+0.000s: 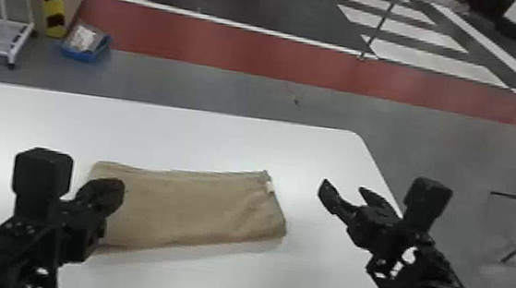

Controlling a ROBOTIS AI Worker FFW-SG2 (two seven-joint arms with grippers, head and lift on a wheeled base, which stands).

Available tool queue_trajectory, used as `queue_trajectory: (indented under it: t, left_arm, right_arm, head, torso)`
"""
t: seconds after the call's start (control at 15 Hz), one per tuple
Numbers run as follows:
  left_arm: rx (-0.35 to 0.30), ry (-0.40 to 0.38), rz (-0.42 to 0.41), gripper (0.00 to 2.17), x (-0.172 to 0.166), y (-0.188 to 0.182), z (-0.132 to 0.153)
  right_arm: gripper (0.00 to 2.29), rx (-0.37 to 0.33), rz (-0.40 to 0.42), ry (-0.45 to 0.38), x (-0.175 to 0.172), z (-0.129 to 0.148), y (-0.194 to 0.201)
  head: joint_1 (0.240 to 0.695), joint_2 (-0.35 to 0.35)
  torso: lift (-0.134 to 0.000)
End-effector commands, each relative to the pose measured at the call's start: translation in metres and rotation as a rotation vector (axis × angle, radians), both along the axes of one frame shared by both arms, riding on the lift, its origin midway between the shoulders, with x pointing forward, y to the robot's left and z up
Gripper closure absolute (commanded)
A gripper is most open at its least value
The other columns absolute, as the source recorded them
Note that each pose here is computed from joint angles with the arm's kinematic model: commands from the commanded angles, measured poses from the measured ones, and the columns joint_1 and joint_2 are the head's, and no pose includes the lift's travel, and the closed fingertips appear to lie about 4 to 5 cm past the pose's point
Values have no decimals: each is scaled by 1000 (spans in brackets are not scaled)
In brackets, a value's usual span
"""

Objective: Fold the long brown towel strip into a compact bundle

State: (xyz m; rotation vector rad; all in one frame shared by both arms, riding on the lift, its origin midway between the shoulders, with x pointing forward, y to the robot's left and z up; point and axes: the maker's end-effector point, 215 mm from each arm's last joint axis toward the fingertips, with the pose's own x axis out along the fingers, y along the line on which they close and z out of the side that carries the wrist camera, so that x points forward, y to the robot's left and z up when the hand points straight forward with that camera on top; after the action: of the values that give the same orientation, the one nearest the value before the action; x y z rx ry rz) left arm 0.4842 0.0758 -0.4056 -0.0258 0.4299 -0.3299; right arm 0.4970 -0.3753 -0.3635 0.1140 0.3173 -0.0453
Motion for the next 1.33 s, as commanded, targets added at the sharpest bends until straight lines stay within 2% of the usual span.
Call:
queue_trajectory:
  t: [0.0,0.13,0.27,0.47,0.6,1.0,1.27]
  left_arm:
    - [4,19,-11,1916,0,-1,-11]
    - [6,28,-22,1916,-2,-3,-14]
    - [19,58,-34,1916,-8,-5,-25]
    - [26,69,-37,1916,-14,-4,-31]
    - [25,66,-37,1916,-14,-4,-30]
    - [30,69,-40,1916,-16,-7,-31]
    - [37,83,-40,1916,-21,-4,-36]
  right_arm:
    - [161,40,-24,60,13,-17,-1]
    - [137,107,-6,172,22,-40,18]
    - [178,146,25,248,23,-50,40]
    - [350,191,69,352,19,-69,67]
    - [468,198,90,383,17,-76,78]
    - [468,236,126,408,20,-79,94]
    - [478,239,145,463,16,-89,106]
  head:
    - [695,-326]
    - [695,-329]
    - [695,-320]
    - [695,-286]
    - [695,-270]
    - [695,-245]
    - [695,-233]
  torso:
    - [-125]
    - [-125]
    - [-125]
    - [-125]
    - [-125]
    - [-125]
    - [-125]
